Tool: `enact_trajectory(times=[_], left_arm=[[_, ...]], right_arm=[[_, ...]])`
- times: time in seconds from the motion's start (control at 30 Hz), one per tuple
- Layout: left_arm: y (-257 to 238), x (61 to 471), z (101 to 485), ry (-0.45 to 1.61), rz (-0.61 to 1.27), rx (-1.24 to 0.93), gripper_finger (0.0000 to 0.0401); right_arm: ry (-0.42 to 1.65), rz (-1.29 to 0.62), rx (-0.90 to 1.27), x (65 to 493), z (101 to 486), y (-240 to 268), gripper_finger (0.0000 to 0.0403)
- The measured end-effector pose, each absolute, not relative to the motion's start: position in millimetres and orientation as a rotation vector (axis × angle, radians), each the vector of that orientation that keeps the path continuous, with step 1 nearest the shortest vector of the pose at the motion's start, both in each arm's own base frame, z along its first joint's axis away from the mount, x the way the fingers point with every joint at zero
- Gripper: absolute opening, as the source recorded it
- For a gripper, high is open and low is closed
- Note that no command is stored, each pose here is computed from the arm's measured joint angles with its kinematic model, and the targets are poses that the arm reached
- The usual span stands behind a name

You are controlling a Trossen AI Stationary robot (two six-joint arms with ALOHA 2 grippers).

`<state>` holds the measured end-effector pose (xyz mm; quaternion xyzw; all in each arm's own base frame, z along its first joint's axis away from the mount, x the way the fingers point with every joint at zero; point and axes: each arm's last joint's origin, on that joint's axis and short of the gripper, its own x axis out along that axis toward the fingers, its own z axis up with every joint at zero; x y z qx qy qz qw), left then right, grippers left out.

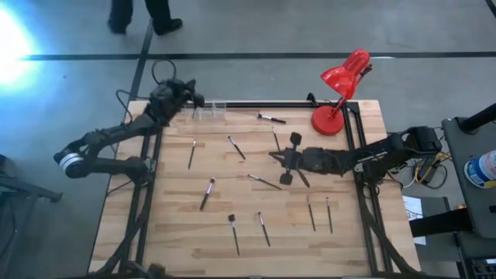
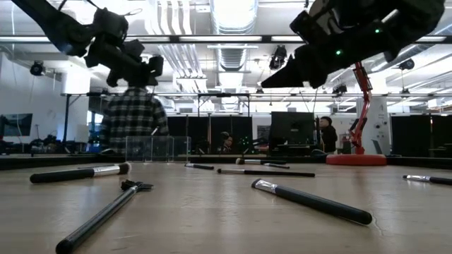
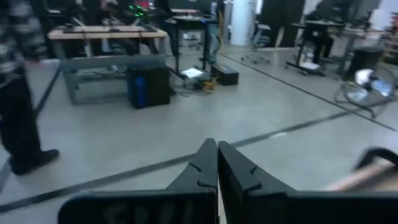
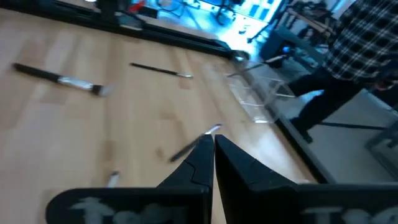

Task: Put items in baskets/containers
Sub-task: Put the black eyeshadow brush into the transparent organizer

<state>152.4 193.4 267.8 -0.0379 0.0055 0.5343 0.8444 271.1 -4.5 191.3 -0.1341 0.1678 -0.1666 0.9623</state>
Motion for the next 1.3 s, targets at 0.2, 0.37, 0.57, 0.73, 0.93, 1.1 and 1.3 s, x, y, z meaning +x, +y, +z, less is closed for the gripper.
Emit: enact_trajectory(times=[0.2,0.37,0.57,0.73,0.93,1.1,1.3], left_arm=[[224,153,247,0.096,1.136,-0.137,0.0000],[231,160,233,0.148,1.129,-0.148,0.0000],[232,159,226,0.213,1.181,-0.146,0.0000],[232,157,224,0.237,1.217,-0.148,0.0000],[232,157,223,0.244,1.221,-0.147,0.0000],[232,157,222,0.246,1.222,-0.146,0.0000],[228,154,214,0.227,1.227,-0.141,0.0000]], right_arm=[[0.344,-0.373,-0.260,271,193,-26,0.0008],[0.347,-0.390,-0.246,271,193,-33,0.0008],[0.365,-0.390,-0.230,271,187,-33,0.0008],[0.335,-0.394,-0.235,271,188,-34,0.0008],[0.278,-0.377,-0.289,269,190,-35,0.0008],[0.309,-0.364,-0.375,267,190,-35,0.0008],[0.281,-0.371,-0.354,264,197,-34,0.0008]])
